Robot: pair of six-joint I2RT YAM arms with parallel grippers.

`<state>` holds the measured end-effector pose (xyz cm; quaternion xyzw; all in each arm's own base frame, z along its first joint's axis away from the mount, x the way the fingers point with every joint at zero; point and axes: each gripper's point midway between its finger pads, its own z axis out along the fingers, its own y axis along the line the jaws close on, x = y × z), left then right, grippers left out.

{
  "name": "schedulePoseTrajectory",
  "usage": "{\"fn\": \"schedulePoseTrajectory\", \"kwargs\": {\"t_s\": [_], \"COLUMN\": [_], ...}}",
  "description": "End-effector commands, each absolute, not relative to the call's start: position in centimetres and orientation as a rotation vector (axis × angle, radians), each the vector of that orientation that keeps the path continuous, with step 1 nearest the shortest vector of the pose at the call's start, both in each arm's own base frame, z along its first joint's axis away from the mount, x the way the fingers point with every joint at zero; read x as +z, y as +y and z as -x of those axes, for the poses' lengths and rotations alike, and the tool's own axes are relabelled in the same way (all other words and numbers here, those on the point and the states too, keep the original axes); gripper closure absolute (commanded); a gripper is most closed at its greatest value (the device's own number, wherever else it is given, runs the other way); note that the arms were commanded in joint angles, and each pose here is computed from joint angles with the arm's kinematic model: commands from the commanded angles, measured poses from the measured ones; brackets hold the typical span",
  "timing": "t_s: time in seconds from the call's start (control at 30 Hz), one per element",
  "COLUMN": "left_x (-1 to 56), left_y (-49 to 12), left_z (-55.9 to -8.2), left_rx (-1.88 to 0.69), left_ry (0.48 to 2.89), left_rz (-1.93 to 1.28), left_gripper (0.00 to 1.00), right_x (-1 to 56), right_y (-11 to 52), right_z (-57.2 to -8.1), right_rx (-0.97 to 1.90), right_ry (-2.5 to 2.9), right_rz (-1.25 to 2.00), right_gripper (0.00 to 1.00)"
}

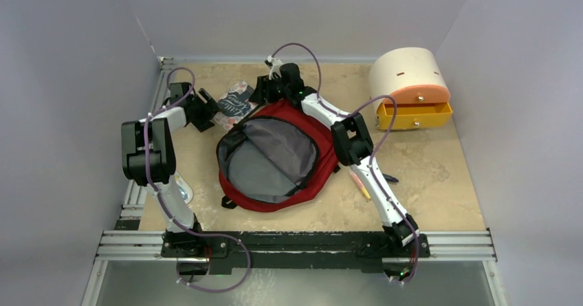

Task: Pack the student bag
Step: Pick up the book from the center of the board.

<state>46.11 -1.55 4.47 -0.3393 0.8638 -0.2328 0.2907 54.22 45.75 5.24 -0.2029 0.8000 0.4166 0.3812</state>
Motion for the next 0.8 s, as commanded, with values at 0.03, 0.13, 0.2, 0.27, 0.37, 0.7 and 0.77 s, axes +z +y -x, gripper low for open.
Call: {"fn": "schedulePoseTrajectory", "kwargs": {"t_s": [0.03, 0.13, 0.2, 0.27, 0.37, 0.7, 0.77], "left_x": [5.5, 5.2, 5.1, 5.1, 5.1, 5.3, 5.3], "left_y": [-2.1, -2.2, -2.2, -2.2, -2.3, -2.4, -2.5], "left_z": [-47.7, -47.6, -47.6, -47.6, -47.6, -47.7, -47.7], "left_rx": [-0.662, -0.665, -0.666, -0.666, -0.67, -0.688, -0.694], "left_ry": [2.276, 2.283, 2.286, 2.286, 2.288, 2.287, 2.285], "left_rz": [0.809, 0.811, 0.809, 0.808, 0.805, 0.812, 0.812], "left_gripper": [0.31, 0.31, 0.31, 0.31, 0.31, 0.45, 0.51], "right_x": [6.5, 7.4, 8.2, 9.3, 11.3, 17.1, 17.4], "right_y": [46.7, 46.5, 46.5, 46.5, 46.6, 46.4, 46.3], "right_z": [-52.8, -53.1, -53.3, -53.5, -53.7, -53.6, -53.6], "right_rx": [1.134, 1.115, 1.108, 1.105, 1.105, 1.101, 1.091], "right_ry": [2.025, 2.002, 1.98, 1.955, 1.909, 1.796, 1.794], "right_rz": [0.586, 0.58, 0.576, 0.575, 0.579, 0.587, 0.589], "right_gripper": [0.44, 0.57, 0.66, 0.76, 0.9, 1.0, 1.0]}}
